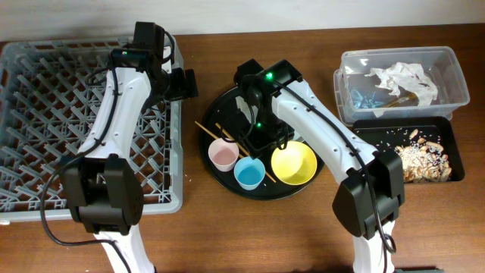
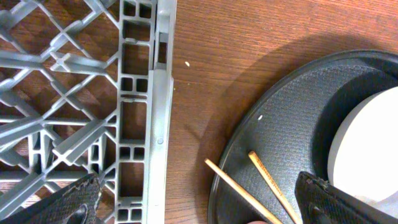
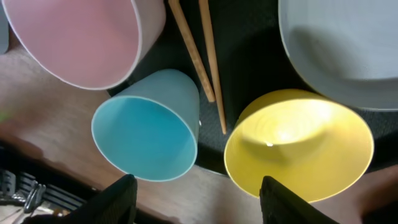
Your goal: Sort waste into correct bins and load items into the dishwasher rack
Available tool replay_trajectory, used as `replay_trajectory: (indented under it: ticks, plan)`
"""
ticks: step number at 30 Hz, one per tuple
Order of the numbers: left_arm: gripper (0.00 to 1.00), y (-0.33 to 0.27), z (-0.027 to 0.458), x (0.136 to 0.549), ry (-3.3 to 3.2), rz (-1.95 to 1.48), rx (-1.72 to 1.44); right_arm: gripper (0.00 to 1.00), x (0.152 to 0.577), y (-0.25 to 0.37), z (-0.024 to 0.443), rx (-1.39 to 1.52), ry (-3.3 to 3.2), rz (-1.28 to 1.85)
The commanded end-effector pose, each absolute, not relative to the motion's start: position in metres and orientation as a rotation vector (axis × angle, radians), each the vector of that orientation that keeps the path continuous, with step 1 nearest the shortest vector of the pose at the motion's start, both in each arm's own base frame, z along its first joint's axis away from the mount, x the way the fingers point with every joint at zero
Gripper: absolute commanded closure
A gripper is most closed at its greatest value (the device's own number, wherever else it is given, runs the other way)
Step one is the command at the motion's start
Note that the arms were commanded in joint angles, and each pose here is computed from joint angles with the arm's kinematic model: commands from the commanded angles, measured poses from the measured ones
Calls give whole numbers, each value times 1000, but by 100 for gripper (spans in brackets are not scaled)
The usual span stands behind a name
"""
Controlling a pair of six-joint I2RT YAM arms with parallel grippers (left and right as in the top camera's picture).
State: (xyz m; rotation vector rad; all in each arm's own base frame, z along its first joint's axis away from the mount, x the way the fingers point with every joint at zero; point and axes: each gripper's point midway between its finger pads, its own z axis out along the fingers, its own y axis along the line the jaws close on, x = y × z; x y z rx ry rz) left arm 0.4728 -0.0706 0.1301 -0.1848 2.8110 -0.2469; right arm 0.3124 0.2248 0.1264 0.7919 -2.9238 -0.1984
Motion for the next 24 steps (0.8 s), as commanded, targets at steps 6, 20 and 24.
replay_trajectory:
  ticks: [6, 20, 24]
  plan:
    - [1, -71, 138, 478, 2787, -242, -185, 34, 356, 231, 137, 655, -3108, -382]
    - [17, -84, 130, 443, 2932, -353, -129, 30, 360, 222, 136, 489, -3131, -360]
    - [24, -83, 132, 422, 3005, -356, -142, 31, 360, 223, 136, 453, -3132, -367]
